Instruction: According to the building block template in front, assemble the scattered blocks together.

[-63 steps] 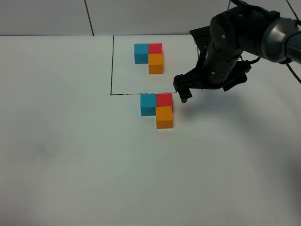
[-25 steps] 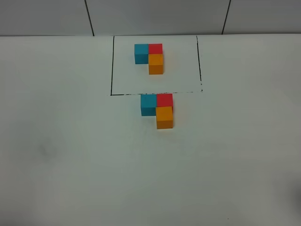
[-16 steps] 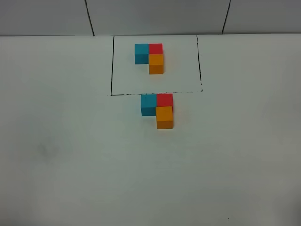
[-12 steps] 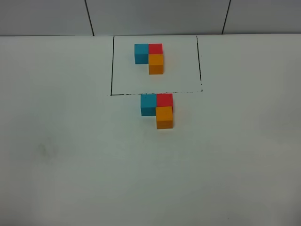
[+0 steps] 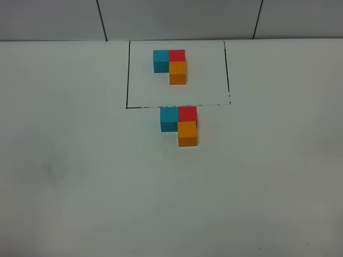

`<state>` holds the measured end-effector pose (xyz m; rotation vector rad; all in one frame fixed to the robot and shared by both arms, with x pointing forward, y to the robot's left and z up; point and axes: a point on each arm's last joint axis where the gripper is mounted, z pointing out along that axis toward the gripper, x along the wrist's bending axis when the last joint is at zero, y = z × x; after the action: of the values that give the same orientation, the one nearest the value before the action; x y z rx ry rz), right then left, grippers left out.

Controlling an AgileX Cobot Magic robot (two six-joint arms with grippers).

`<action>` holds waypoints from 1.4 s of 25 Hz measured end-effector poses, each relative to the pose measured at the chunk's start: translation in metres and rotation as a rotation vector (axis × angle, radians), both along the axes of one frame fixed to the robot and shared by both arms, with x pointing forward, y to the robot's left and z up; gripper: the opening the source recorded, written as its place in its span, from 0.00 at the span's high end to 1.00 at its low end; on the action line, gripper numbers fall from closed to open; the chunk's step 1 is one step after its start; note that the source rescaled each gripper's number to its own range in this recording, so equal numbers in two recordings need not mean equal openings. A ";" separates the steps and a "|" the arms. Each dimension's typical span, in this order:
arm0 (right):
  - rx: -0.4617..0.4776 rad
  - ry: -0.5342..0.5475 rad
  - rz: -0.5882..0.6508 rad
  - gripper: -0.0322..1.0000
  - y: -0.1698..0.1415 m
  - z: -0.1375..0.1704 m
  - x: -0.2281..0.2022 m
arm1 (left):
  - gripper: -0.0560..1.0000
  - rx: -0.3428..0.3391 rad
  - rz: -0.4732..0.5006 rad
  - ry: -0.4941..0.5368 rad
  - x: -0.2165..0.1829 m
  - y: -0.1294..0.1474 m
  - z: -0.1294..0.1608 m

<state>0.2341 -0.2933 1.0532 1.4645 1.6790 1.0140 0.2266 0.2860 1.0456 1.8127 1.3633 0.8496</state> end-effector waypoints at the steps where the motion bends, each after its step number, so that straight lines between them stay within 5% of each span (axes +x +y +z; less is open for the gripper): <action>1: -0.001 0.000 0.001 0.00 0.000 0.000 0.000 | 0.36 0.000 0.000 0.000 0.000 0.000 0.000; 35: -0.001 0.000 -0.086 0.16 0.000 0.000 0.001 | 0.36 -0.001 0.001 0.000 0.000 0.000 0.000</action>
<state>0.2347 -0.2934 1.0532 1.5227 1.6021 0.9662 0.2266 0.2860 1.0456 1.8118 1.3641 0.8491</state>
